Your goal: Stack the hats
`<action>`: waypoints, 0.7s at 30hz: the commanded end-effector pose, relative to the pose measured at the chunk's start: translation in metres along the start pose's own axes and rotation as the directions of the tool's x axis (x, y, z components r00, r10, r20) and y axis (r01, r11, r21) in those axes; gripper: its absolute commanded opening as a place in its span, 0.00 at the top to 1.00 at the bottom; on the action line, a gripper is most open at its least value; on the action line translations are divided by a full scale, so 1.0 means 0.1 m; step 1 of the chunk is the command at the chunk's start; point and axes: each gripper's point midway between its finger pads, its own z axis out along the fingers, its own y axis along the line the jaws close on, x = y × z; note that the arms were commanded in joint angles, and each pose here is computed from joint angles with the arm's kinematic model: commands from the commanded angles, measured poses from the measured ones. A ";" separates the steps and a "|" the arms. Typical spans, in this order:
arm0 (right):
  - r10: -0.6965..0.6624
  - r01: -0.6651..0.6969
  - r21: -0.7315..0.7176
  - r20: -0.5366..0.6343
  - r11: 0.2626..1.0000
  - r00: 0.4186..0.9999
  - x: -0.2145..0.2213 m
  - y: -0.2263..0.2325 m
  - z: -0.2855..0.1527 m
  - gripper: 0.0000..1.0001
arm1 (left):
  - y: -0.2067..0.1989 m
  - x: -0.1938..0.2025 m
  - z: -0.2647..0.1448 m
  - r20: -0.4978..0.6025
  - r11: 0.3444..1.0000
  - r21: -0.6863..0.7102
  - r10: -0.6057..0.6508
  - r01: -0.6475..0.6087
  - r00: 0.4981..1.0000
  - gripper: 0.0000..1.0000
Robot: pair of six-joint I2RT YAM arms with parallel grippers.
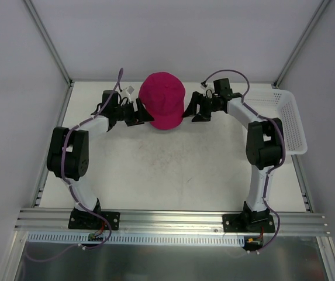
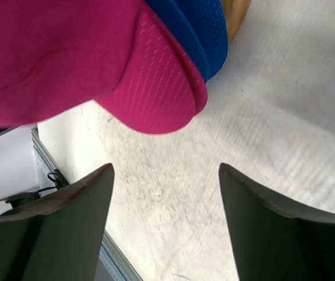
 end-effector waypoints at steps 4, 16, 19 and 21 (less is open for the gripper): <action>-0.118 0.114 0.036 0.135 0.993 0.984 -0.18 0.28 -0.73 0.10 | -0.18 -0.08 -0.45 0.068 0.994 -0.030 0.103 -0.101 0.992 0.16; -0.328 0.259 0.262 0.273 0.930 0.904 -0.11 0.21 -1.78 0.01 | -0.28 -0.07 -1.27 0.062 0.946 -0.220 0.258 -0.239 0.964 0.01; -0.309 0.225 0.292 0.288 0.930 0.906 -0.01 0.06 -1.91 0.00 | -0.32 -0.04 -1.41 0.079 0.933 -0.255 0.282 -0.254 0.956 0.01; -0.323 0.221 0.319 0.314 0.921 0.893 0.02 0.03 -2.06 0.01 | -0.37 -0.04 -1.51 0.102 0.925 -0.275 0.300 -0.263 0.949 0.01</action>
